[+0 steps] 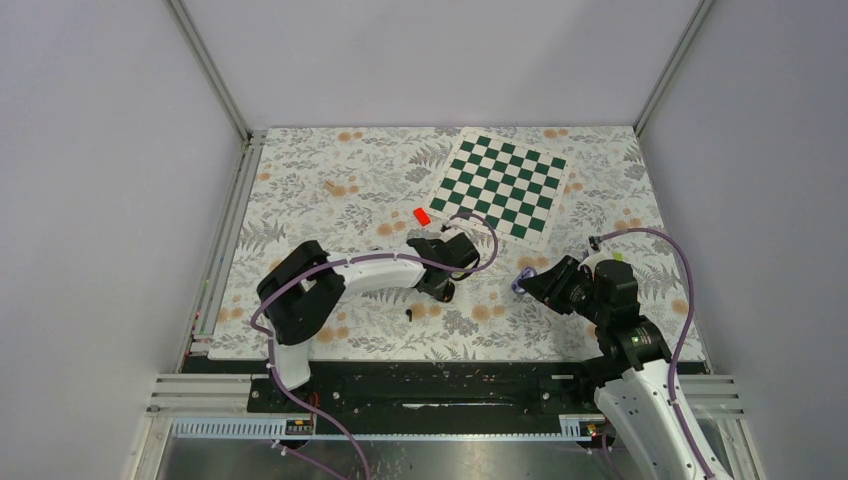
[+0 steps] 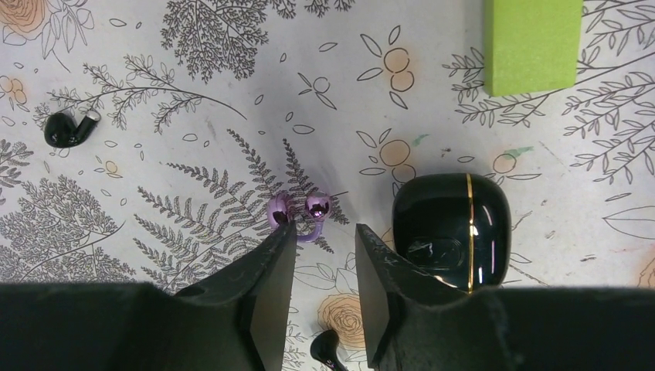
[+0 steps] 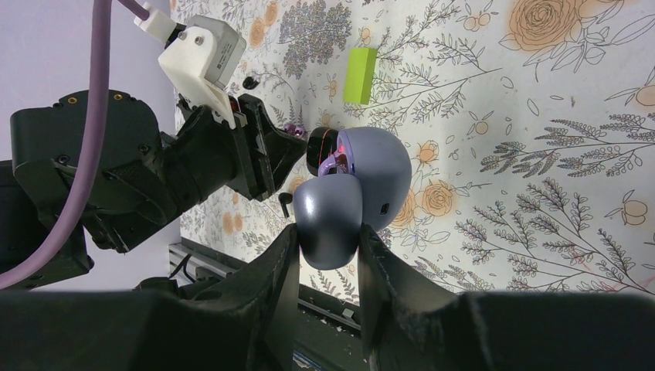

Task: Insert the wireless bluetooth earbuds into the charging case
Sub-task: Adjust the earbud at the center of the board.

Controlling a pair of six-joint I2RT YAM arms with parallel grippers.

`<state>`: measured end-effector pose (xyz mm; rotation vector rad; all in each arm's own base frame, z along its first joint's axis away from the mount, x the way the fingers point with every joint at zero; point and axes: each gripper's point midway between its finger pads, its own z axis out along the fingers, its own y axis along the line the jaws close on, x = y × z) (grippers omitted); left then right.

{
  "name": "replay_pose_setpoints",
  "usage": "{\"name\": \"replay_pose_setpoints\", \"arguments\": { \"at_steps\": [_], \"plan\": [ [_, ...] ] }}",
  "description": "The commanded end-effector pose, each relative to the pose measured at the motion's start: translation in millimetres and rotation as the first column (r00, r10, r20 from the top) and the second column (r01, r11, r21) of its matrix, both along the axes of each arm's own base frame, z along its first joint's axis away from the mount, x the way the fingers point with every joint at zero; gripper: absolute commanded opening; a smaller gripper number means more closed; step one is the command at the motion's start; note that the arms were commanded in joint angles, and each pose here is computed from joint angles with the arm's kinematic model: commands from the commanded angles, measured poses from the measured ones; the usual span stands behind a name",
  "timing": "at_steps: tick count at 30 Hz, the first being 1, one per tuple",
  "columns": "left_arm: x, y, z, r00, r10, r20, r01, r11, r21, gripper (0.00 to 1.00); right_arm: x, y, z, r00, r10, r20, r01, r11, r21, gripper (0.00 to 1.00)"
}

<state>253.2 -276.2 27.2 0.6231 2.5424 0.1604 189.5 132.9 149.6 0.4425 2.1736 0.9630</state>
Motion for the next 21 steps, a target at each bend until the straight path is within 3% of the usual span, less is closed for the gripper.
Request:
{"name": "replay_pose_setpoints", "arguments": {
  "at_steps": [1,21],
  "plan": [
    [10.2,0.2,6.9,0.998,0.054,0.041,-0.054,0.999,-0.004,0.36,3.9,3.1,9.5,0.999,0.009,0.034,-0.009,1.0,0.021,0.0],
    [14.7,-0.3,16.1,0.994,0.113,-0.013,-0.114,0.983,-0.146,0.33,5.2,3.1,10.8,0.999,0.01,0.036,-0.011,1.0,0.018,0.0]
  ]
}}
